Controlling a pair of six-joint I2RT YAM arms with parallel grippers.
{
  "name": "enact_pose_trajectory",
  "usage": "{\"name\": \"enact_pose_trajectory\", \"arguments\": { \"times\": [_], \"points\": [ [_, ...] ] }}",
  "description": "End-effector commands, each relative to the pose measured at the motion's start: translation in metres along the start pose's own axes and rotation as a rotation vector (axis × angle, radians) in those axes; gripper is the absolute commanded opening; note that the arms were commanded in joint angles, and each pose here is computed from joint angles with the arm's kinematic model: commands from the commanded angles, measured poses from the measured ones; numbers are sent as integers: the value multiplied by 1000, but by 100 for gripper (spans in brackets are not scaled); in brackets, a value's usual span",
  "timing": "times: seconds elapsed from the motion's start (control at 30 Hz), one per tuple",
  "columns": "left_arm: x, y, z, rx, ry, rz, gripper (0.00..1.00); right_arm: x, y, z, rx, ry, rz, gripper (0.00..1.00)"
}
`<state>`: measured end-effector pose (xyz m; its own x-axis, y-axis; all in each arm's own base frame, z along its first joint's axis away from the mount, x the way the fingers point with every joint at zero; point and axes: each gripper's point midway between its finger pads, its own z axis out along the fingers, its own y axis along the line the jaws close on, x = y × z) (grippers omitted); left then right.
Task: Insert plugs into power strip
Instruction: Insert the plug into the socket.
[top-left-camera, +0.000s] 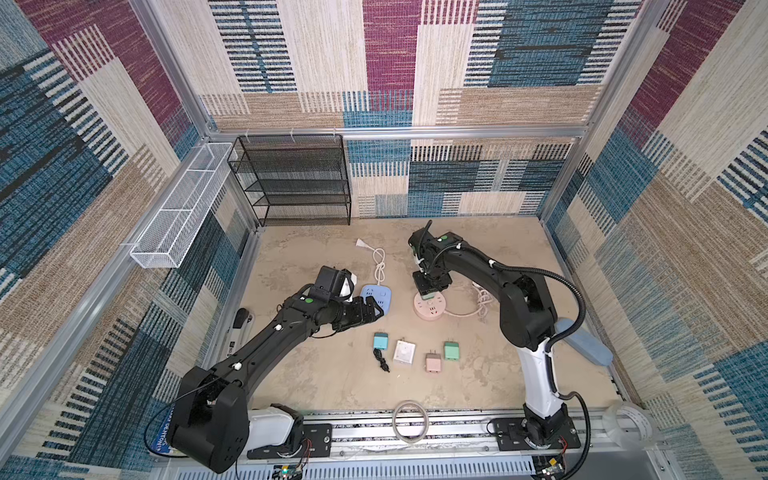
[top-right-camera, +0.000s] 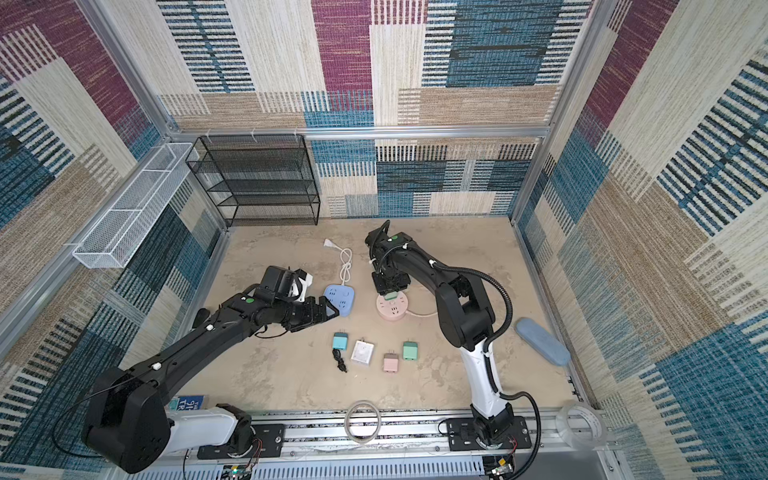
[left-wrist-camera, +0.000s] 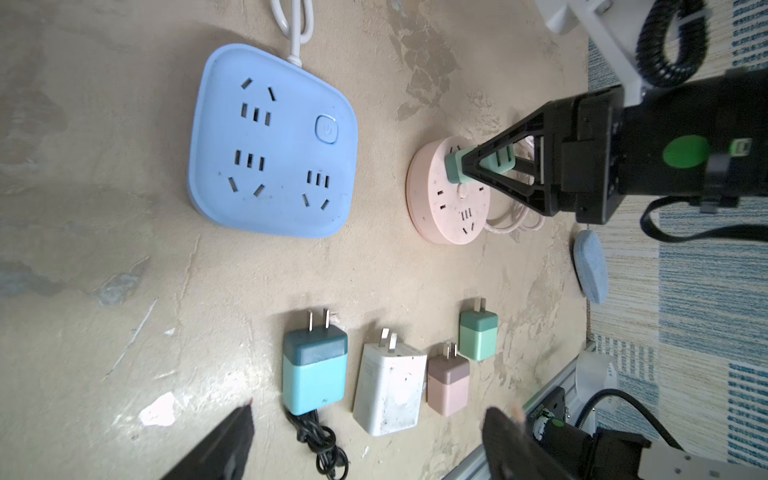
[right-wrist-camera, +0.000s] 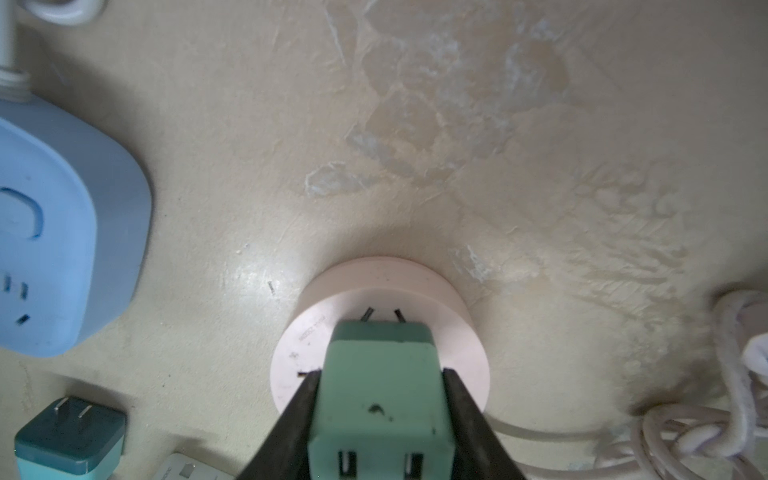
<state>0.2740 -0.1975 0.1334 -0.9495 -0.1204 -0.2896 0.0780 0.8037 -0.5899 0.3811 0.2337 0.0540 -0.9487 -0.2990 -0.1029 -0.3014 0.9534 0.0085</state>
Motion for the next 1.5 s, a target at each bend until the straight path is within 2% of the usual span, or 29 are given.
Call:
{"name": "enact_pose_trajectory", "arguments": {
  "times": [0.0,0.17,0.27,0.4,0.63,0.67,0.77,0.83,0.9,1.13,1.47],
  "points": [
    [-5,-3,0,8,-14,24,91,16,3,46,-17,108,0,0],
    [-4,-1,3,5,-8,15,92,6,-17,42,21,45,100,0],
    [-3,-1,2,7,-8,14,92,-9,-40,22,52,-55,214,0],
    [-3,0,2,2,-11,16,92,-26,-57,-2,27,-159,331,0],
    [-2,-2,-2,6,-22,18,93,-39,-55,-6,12,-163,354,0],
    [-2,-2,-2,5,-22,18,93,-40,-54,-6,4,-162,353,7],
    [-1,-1,-4,0,-27,19,95,-44,-49,-16,-29,-184,348,40],
    [-1,-1,-6,-1,-30,23,97,-49,-49,-29,-41,-228,355,57],
    [-2,-2,-7,-1,-32,26,97,-51,-47,-38,-51,-245,352,64],
    [-3,-3,-10,-5,-38,31,100,-51,-49,-48,-37,-239,328,65],
    [-6,-9,-17,8,-64,59,100,-34,-60,-96,-16,-373,305,60]
  ]
}}
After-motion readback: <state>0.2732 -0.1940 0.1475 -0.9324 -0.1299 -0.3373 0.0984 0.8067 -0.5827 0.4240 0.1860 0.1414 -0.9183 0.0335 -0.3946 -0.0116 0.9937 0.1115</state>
